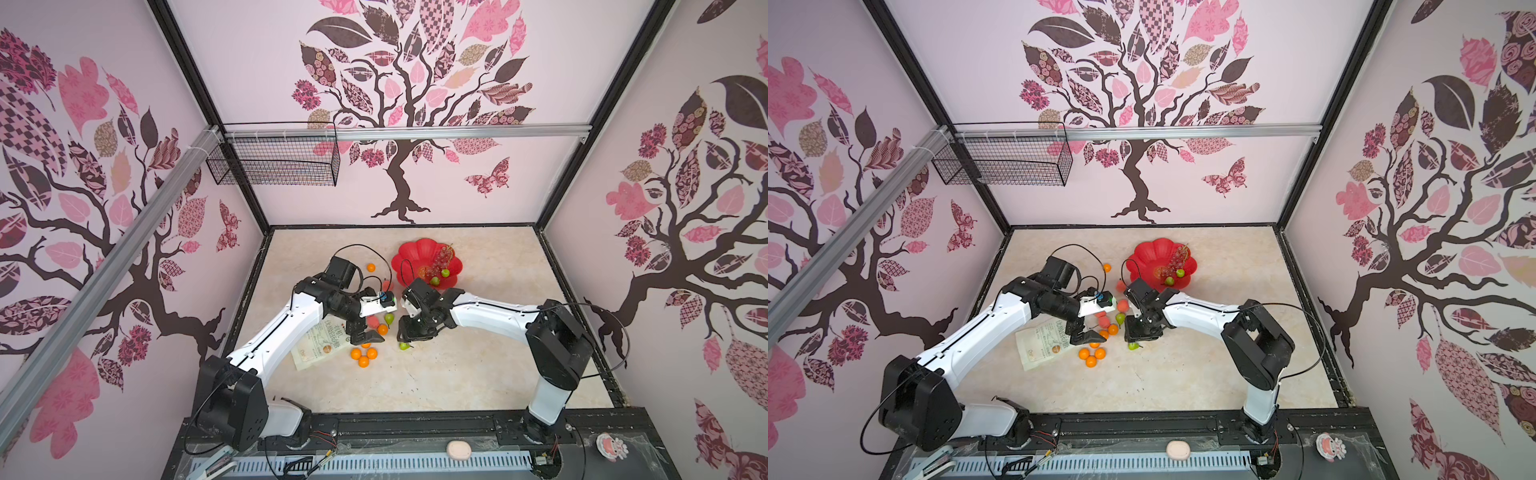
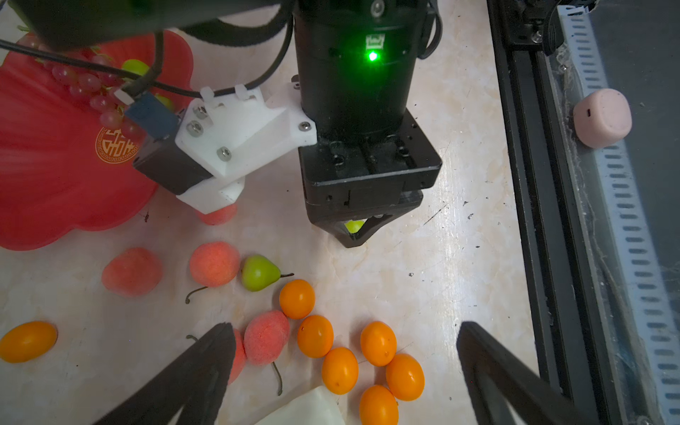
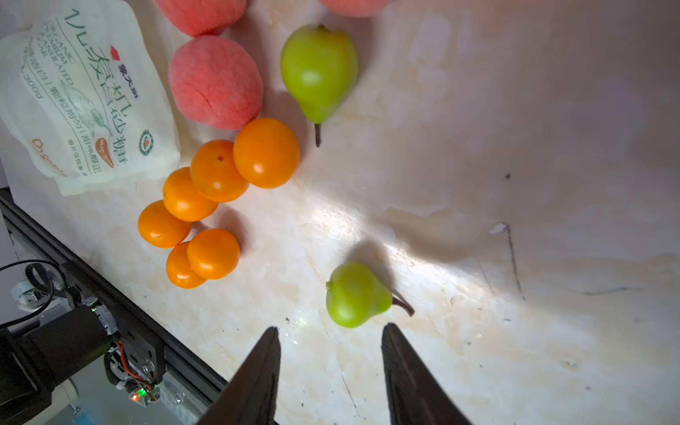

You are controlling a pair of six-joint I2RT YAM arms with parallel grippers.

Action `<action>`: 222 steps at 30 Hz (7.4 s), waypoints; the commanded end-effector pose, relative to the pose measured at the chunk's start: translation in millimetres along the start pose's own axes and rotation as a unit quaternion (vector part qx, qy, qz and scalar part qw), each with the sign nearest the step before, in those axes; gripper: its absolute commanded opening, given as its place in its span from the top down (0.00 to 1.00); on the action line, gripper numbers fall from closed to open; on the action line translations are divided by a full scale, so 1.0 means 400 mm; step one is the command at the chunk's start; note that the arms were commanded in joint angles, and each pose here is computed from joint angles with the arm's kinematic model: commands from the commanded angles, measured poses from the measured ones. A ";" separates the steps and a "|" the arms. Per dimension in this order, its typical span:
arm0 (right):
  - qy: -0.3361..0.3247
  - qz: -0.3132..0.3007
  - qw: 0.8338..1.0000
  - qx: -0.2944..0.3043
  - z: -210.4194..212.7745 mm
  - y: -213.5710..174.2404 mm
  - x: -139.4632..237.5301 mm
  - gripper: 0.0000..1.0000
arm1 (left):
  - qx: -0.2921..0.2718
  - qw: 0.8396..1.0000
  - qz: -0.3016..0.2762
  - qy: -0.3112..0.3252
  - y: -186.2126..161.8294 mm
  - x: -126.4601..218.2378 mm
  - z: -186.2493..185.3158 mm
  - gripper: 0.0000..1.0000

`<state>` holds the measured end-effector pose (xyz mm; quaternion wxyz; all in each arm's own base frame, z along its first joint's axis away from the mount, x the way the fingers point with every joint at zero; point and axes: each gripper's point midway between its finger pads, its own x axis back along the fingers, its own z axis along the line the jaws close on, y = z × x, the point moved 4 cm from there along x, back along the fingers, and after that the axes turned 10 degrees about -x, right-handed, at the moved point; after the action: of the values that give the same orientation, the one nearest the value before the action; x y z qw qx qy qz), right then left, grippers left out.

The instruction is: Place and organize the fake fruits in the fruit bowl

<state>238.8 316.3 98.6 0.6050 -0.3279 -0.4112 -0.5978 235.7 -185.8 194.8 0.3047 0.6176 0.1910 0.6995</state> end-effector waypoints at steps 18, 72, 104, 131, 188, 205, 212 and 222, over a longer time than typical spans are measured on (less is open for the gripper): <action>-0.079 0.033 0.996 0.025 -0.023 -0.012 -0.065 0.50 | -0.012 1.000 -0.009 0.010 0.011 0.017 0.008 0.02; -0.195 0.031 0.977 0.075 -0.079 0.005 -0.143 0.50 | -0.002 1.000 -0.023 0.013 0.013 0.024 0.018 0.02; -0.205 0.008 0.975 0.086 -0.081 0.028 -0.141 0.61 | -0.001 0.999 -0.040 0.010 0.020 0.022 0.023 0.02; -0.096 -0.134 0.986 -0.040 -0.156 0.311 0.219 0.61 | 0.119 0.961 -0.179 0.175 0.100 0.007 0.270 0.02; -0.196 -0.238 0.942 -0.128 -0.415 0.639 0.314 0.53 | 0.209 0.942 -0.124 0.233 0.162 -0.114 0.337 0.02; -0.082 -0.254 0.962 -0.066 -0.165 0.417 0.325 0.51 | 0.093 0.976 -0.139 0.137 0.094 0.010 0.245 0.01; -0.046 -0.223 0.972 -0.052 -0.021 0.314 0.253 0.51 | 0.043 0.985 -0.114 0.121 0.040 0.046 0.183 0.02; -0.033 -0.188 0.979 -0.075 0.085 0.203 0.132 0.50 | 0.095 0.982 -0.125 0.109 -0.051 0.106 0.196 0.02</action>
<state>315.3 324.9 165.7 0.4582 -0.2964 -0.4621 -0.6991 319.9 -153.7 225.6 0.2917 0.5215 0.3631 0.7149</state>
